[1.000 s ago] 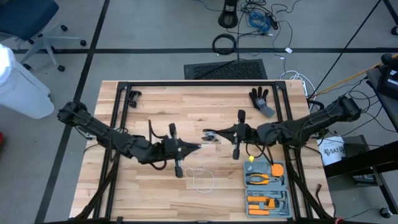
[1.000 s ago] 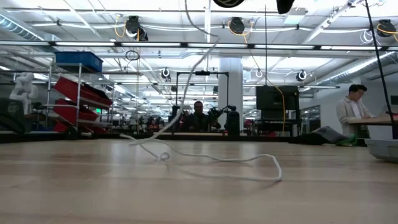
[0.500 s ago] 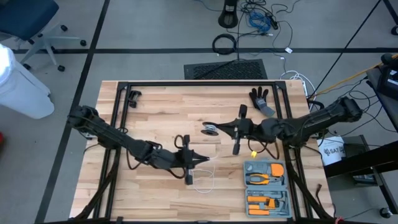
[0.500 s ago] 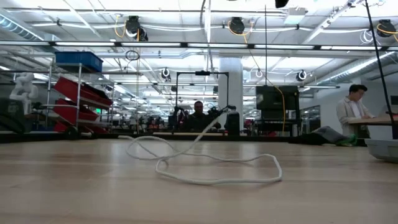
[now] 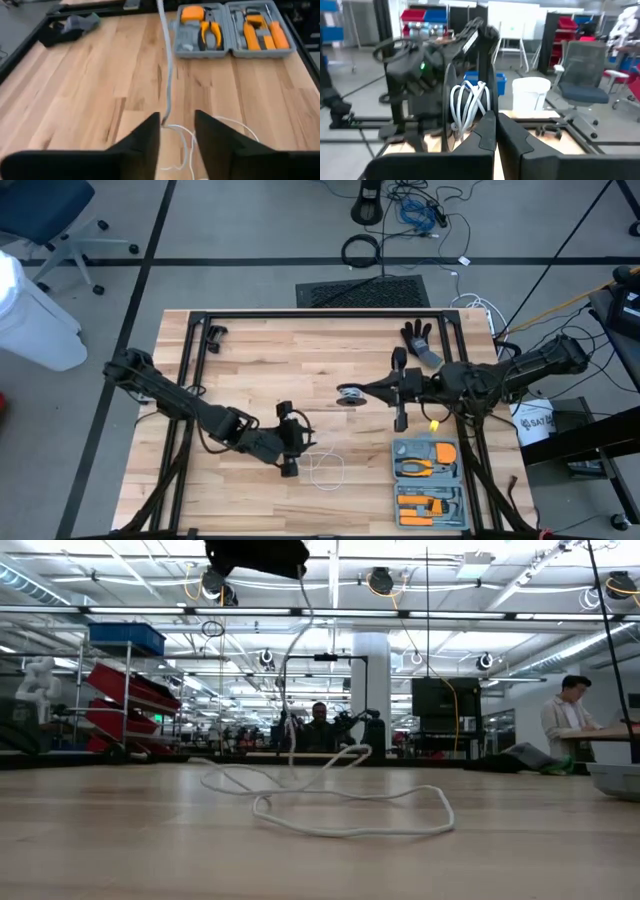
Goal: Coil cords
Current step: Uncoil the white cable wire from the spool
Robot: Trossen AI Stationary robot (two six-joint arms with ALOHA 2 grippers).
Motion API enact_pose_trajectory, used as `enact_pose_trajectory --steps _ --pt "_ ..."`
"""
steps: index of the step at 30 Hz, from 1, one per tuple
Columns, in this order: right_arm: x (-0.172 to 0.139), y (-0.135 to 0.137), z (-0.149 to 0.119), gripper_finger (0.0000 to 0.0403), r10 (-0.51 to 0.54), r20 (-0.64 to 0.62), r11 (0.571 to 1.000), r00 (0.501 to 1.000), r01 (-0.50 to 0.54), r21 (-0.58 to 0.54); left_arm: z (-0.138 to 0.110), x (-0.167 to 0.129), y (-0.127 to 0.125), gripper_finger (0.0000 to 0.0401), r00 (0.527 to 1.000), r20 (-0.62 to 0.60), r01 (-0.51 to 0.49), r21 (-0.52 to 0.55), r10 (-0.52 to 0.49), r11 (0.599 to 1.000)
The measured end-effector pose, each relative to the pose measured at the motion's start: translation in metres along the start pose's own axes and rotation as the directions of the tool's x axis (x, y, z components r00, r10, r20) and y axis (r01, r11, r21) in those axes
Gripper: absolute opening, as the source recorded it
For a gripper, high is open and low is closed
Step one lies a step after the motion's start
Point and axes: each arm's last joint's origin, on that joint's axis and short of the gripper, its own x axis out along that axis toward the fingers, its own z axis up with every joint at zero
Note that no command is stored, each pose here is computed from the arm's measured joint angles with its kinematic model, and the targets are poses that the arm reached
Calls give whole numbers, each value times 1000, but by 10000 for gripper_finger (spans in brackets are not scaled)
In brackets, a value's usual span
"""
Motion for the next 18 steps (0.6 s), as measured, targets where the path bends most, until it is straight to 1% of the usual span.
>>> enact_pose_trajectory --steps 3,6,8,10,12,14,16,18 --pt "0 1 -4 0 21 -38 1000 999 -21 -10 9 -2 1 177 997 82 -11 -6 11 1000" --pt "1 2 -10 0 21 -87 999 996 -23 -22 21 -9 1 206 984 170 53 -6 -52 999" --pt "1 2 -12 0 21 -113 1000 993 -22 -7 27 -13 2 221 975 215 64 -6 -61 998" --pt "0 2 -14 0 20 -132 1000 991 -20 1 34 -14 3 232 960 275 64 -38 -51 997" --pt "0 2 -15 0 21 -140 1000 990 -19 11 40 -12 6 240 942 333 61 -84 -29 995" --pt "0 2 -15 0 22 -138 1000 990 -20 21 45 -6 11 246 925 379 68 -175 3 982" --pt "0 4 -15 0 28 -137 999 990 -24 29 45 4 13 248 921 388 84 -265 27 961" --pt "0 6 -15 0 38 -134 999 990 -33 38 39 15 10 249 929 370 98 -332 34 938"
